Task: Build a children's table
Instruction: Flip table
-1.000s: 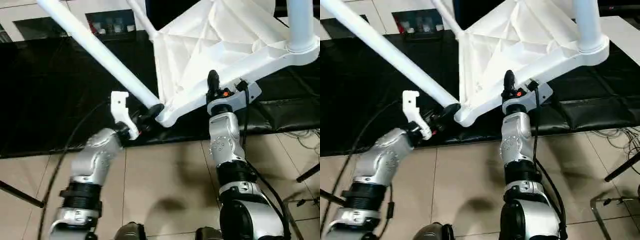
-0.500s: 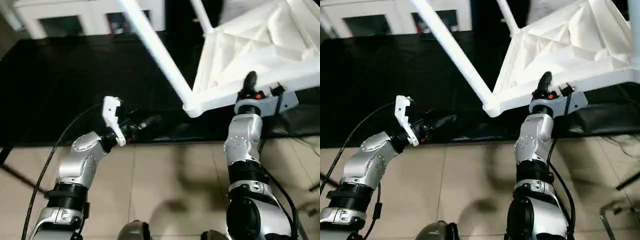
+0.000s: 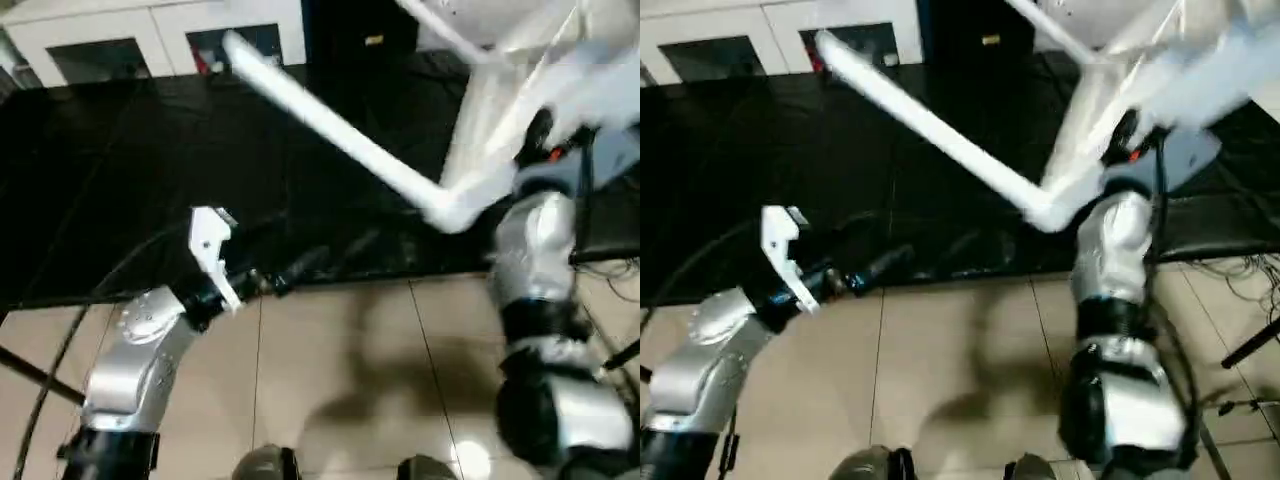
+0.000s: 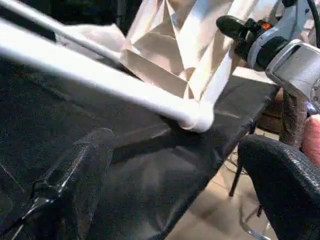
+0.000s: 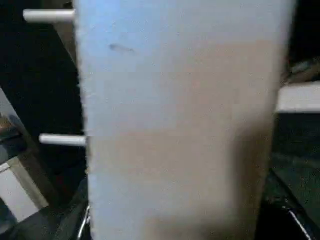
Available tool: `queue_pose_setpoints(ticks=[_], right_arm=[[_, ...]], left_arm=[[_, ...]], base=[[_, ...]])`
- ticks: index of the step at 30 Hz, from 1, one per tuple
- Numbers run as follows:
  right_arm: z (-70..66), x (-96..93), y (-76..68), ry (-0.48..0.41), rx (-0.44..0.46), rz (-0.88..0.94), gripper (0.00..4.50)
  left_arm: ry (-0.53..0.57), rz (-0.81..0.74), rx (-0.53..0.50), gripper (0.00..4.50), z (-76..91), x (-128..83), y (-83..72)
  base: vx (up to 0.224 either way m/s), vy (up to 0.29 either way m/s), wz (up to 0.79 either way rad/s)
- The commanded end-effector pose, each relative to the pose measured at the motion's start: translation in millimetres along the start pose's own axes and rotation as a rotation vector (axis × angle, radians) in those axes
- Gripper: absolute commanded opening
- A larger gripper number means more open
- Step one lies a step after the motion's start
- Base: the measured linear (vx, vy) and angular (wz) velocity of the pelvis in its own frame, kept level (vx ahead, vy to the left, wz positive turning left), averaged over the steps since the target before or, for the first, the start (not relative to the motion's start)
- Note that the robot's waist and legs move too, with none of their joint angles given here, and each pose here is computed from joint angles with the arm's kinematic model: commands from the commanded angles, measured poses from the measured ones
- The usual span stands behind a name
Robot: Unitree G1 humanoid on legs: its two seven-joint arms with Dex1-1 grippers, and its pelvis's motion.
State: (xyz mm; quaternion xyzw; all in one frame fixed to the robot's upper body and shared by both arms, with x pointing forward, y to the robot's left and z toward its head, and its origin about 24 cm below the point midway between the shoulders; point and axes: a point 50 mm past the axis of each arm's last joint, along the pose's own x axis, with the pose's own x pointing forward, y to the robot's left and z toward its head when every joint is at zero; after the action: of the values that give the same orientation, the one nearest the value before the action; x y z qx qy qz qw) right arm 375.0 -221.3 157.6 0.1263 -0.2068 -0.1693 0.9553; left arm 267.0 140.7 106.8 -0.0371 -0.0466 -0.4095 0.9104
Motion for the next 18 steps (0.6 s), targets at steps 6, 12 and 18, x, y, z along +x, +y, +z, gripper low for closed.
queue_pose_setpoints(ticks=[6, 12, 18], right_arm=[[78.2, 29.5, 55.8, -0.285, -0.158, 0.353, 1.94], [90.7, 35.7, 78.0, -0.311, -0.345, 0.525, 1.93], [97.8, 38.5, 91.6, -0.333, -0.504, 0.615, 1.9]], left_arm=[[0.021, 0.067, 0.09, 4.5, 19.5, 2.5, -2.6], [0.005, 0.129, 0.121, 4.5, 34.9, 16.0, -5.2], [0.011, 0.183, 0.152, 4.5, 43.3, 21.0, -2.7]], base=[[0.0, 0.0, 0.0], [0.0, 0.0, 0.0], [0.0, 0.0, 0.0]])
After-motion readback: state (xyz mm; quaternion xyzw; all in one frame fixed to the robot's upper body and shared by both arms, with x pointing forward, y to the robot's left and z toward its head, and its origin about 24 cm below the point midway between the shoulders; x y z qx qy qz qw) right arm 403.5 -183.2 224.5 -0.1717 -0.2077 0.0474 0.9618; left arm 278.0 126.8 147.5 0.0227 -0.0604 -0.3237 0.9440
